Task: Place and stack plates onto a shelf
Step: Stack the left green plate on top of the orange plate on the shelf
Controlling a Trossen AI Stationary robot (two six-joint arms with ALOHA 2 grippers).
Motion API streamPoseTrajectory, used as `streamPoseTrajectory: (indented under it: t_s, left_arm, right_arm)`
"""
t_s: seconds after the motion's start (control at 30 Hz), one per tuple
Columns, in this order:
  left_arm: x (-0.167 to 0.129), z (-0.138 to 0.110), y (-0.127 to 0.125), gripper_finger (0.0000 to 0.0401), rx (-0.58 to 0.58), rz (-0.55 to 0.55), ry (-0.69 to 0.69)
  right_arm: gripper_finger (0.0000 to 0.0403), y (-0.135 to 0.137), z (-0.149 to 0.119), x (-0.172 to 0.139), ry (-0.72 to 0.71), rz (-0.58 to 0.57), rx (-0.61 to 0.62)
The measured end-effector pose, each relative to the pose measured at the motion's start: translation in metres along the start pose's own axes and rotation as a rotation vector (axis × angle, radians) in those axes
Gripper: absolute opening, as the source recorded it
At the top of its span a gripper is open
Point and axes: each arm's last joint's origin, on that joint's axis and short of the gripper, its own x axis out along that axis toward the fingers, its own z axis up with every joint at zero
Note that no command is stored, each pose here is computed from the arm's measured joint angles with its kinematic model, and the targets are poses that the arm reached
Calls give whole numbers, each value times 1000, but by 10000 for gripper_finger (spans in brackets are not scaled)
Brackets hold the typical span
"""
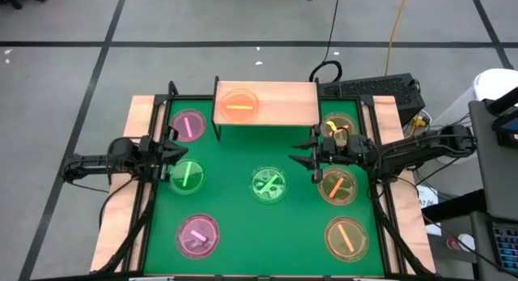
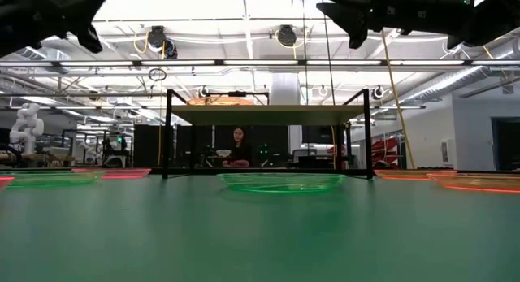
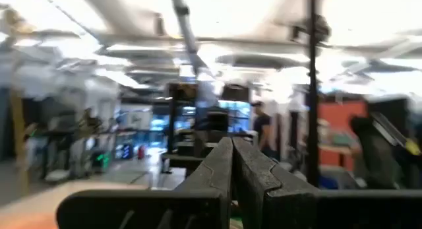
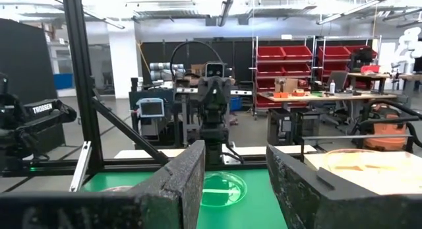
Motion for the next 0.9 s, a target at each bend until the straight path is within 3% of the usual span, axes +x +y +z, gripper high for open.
streamPoseTrajectory:
  t_s: [0.17, 0.47, 0.77, 0.9]
  left_arm:
    - [2, 7, 2, 15, -29, 79, 72]
    - [22, 16, 4, 15, -158, 260, 531]
    - [91, 37, -18, 4, -84, 159, 979]
    - [101, 17, -30, 4, -75, 160, 1265]
  right_arm:
    - [144, 0, 0, 0, -1, -1, 0]
    - [144, 0, 0, 0, -1, -4, -16]
    - [144, 0, -1, 0, 15, -4, -18]
    - [144, 0, -4, 0, 41, -5, -19]
